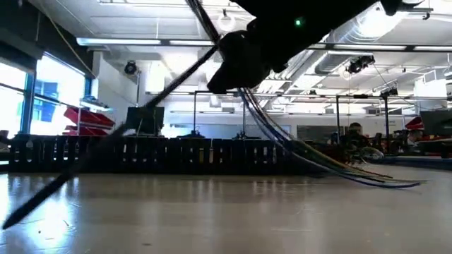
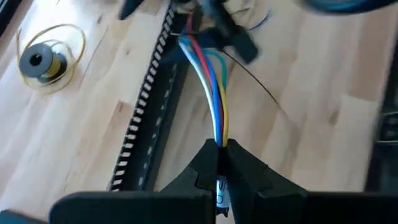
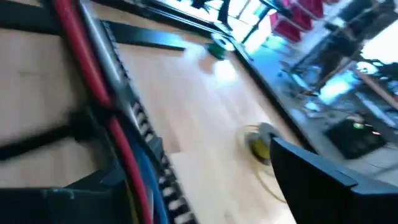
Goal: Ziptie cables
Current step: Put the black zip tie cable into the black cable duct
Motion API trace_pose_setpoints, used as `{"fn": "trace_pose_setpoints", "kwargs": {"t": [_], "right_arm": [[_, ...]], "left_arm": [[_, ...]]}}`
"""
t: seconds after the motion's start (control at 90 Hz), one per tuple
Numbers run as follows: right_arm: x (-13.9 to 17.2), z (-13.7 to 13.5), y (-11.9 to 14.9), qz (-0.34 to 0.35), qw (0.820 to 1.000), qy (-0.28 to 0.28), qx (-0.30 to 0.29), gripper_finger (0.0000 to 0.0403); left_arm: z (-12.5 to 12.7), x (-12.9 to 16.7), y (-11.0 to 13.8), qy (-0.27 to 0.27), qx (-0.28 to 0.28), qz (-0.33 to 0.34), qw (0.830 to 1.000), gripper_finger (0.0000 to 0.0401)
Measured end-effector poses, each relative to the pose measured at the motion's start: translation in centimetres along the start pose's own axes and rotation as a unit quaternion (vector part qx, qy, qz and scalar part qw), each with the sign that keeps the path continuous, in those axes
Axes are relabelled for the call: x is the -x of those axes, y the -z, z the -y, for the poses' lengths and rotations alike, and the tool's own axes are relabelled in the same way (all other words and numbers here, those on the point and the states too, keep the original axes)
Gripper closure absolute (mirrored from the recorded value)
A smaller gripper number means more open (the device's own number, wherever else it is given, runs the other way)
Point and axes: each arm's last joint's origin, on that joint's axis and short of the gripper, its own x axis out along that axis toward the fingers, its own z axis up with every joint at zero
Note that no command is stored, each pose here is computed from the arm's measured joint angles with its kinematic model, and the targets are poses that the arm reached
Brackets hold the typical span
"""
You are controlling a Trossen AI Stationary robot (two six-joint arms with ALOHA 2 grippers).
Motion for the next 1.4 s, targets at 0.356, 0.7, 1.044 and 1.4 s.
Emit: {"fn": "trace_pose_setpoints", "kwargs": {"t": [0.356,0.7,1.044,1.4], "right_arm": [[1.2,2.5,1.8,-0.106,0.989,-0.005,0.103,0.0386],[3.0,4.9,2.8,-0.205,0.954,-0.116,0.186,0.0402],[1.4,5.7,2.9,-0.22,0.951,-0.139,0.164,0.0403],[-0.1,6.2,2.3,-0.202,0.958,-0.165,0.12,0.0403]], "left_arm": [[1.0,2.4,2.4,-0.034,0.007,0.052,0.998,0.0401],[-1.8,3.5,4.2,-0.08,0.028,0.074,0.994,0.0401],[-7.6,-2.2,9.3,-0.057,0.053,-0.022,0.997,0.0401],[-11.3,-8.0,14.1,-0.056,0.0,-0.141,0.988,0.0401]]}}
